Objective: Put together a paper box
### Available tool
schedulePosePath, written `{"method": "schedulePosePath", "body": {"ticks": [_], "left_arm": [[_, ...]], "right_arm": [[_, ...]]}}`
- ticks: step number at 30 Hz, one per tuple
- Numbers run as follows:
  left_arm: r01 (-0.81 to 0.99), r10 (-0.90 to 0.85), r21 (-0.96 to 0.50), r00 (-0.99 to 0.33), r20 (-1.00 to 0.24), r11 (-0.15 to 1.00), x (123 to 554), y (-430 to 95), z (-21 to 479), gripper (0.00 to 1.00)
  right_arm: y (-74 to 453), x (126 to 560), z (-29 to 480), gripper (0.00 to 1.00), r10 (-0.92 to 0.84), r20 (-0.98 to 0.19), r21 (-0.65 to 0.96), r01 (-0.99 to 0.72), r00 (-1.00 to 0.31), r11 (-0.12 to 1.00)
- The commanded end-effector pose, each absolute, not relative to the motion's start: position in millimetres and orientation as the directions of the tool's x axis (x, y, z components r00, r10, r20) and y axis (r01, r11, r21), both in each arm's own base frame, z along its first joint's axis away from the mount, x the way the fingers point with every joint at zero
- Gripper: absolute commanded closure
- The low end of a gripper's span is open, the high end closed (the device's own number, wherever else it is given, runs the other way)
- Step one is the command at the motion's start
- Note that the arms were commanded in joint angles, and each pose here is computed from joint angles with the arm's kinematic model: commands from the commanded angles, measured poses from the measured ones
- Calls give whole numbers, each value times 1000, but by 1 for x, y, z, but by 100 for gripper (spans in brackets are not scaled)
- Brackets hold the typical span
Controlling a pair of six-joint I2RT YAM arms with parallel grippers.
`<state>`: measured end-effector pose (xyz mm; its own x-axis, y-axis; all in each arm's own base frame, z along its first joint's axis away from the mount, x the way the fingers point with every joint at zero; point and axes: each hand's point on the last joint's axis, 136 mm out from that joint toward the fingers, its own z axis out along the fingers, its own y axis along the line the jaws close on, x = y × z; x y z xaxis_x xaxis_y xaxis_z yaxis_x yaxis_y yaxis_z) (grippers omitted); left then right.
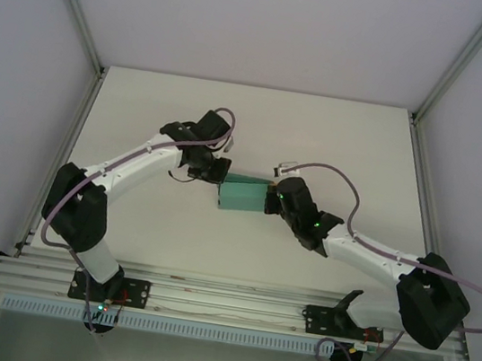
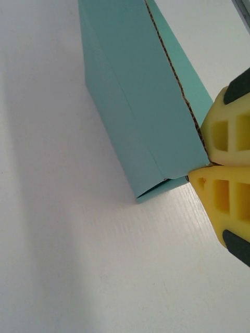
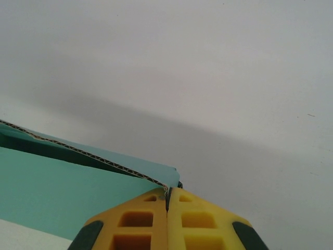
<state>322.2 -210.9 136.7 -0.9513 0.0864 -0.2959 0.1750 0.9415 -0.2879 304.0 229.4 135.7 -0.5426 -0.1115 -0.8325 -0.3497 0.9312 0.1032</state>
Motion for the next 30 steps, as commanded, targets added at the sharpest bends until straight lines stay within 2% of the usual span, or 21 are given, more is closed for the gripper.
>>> {"method": "schedulePosePath", "body": {"ticks": [1, 4, 9, 12, 18, 26, 30], "left_arm": [[107, 30, -319, -971, -238, 942, 317, -216, 126, 100], [50, -33, -345, -973, -230, 937, 315, -217, 116, 100], [44, -34, -249, -953, -300, 967, 308, -204, 100, 100], [38, -40, -246, -952, -303, 968, 295, -207, 86, 100], [109, 20, -184, -904, -426, 977, 273, -206, 62, 100], [141, 60, -143, -885, -462, 980, 257, -205, 28, 100], [163, 80, -144, -885, -458, 976, 255, -210, 24, 100]], "right_arm": [[227, 282, 99, 100, -184, -749, 85, -368, -637, 926], [228, 282, 99, 100, -185, -752, 73, -358, -633, 931], [224, 282, 97, 100, -188, -769, 40, -340, -611, 940], [226, 281, 96, 100, -180, -783, 47, -346, -595, 937], [228, 278, 89, 100, -164, -829, 62, -379, -535, 923], [225, 269, 75, 100, -156, -820, 88, -392, -551, 916], [226, 272, 86, 91, -96, -827, 134, -359, -555, 924]]}}
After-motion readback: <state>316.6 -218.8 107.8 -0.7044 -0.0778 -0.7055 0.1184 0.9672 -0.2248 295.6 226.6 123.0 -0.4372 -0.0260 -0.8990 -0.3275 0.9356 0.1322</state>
